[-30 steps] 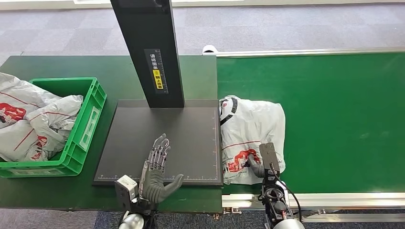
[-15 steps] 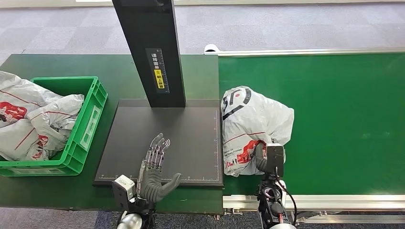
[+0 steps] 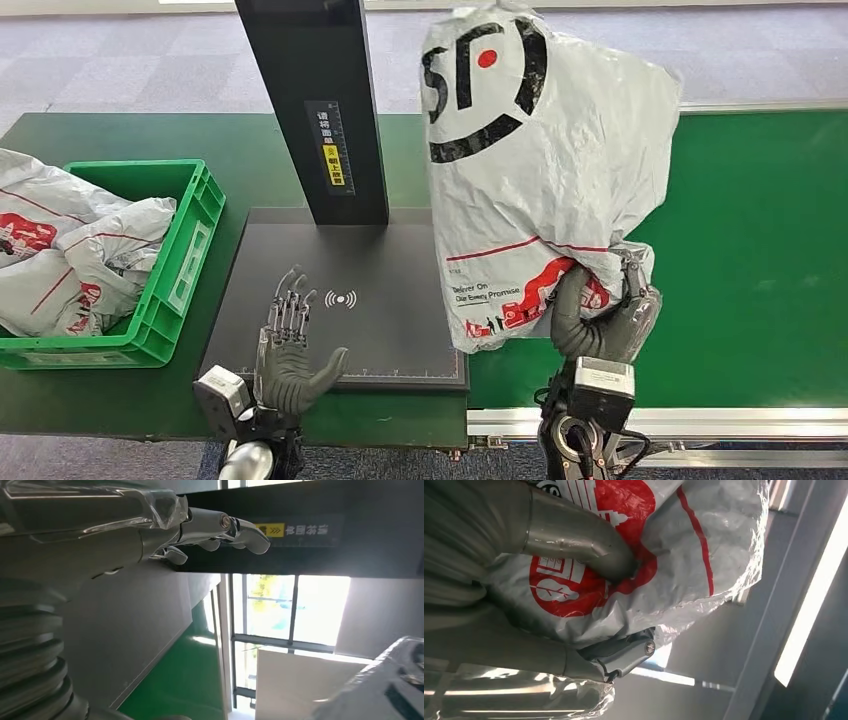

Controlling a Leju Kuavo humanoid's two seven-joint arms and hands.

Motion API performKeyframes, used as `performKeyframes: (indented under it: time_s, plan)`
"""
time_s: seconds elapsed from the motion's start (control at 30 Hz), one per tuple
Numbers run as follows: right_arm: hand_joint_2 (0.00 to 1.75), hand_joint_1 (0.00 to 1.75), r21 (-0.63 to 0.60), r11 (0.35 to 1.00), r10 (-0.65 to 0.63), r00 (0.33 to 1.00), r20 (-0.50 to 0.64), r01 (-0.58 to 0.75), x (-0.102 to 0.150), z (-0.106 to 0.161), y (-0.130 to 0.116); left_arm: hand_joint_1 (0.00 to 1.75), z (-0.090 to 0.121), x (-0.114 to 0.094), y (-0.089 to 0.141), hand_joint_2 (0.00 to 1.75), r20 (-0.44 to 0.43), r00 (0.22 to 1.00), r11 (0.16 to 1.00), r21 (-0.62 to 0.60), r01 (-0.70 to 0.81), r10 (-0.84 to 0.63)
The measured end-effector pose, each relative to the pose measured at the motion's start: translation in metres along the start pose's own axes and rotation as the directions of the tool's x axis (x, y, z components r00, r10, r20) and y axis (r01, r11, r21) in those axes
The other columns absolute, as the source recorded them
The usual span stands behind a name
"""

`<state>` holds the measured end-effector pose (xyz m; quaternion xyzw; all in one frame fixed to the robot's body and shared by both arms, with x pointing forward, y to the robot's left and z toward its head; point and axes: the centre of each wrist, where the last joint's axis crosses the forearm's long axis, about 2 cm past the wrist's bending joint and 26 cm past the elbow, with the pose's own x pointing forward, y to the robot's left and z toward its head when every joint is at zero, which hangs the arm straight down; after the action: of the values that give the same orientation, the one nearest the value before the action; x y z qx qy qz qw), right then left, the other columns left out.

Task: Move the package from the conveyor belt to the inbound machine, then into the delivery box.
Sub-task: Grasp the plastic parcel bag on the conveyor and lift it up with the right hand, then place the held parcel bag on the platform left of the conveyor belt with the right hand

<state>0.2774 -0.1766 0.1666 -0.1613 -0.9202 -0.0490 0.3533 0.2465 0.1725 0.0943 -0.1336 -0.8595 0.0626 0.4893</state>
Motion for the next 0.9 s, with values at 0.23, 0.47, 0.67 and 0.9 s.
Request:
performKeyframes:
  time_s: [0.23,0.47,0.67,0.9]
  plan:
    - [1.75,1.75,0.184,0.959,-0.202,0.975,-0.094,0.216,-0.01,-0.002,0.032,0.0,-0.009,0.009,0.005,1.75,0.05,0.998,0.999,0.024,0.032,-0.034]
    - [1.75,1.75,0.246,0.931,-0.233,0.959,-0.163,0.268,-0.022,0.007,0.048,0.0,-0.013,0.014,0.01,1.75,0.074,0.996,0.998,0.034,0.053,-0.055]
    - [1.75,1.75,0.309,0.88,-0.271,0.915,-0.298,0.361,-0.034,0.027,0.071,0.0,-0.018,0.021,0.017,1.75,0.104,0.987,0.991,0.077,0.112,-0.12]
    - [1.75,1.75,0.333,0.842,-0.262,0.862,-0.435,0.424,-0.043,0.06,0.079,0.0,-0.027,0.045,0.044,1.75,0.181,0.951,0.959,0.182,0.218,-0.25]
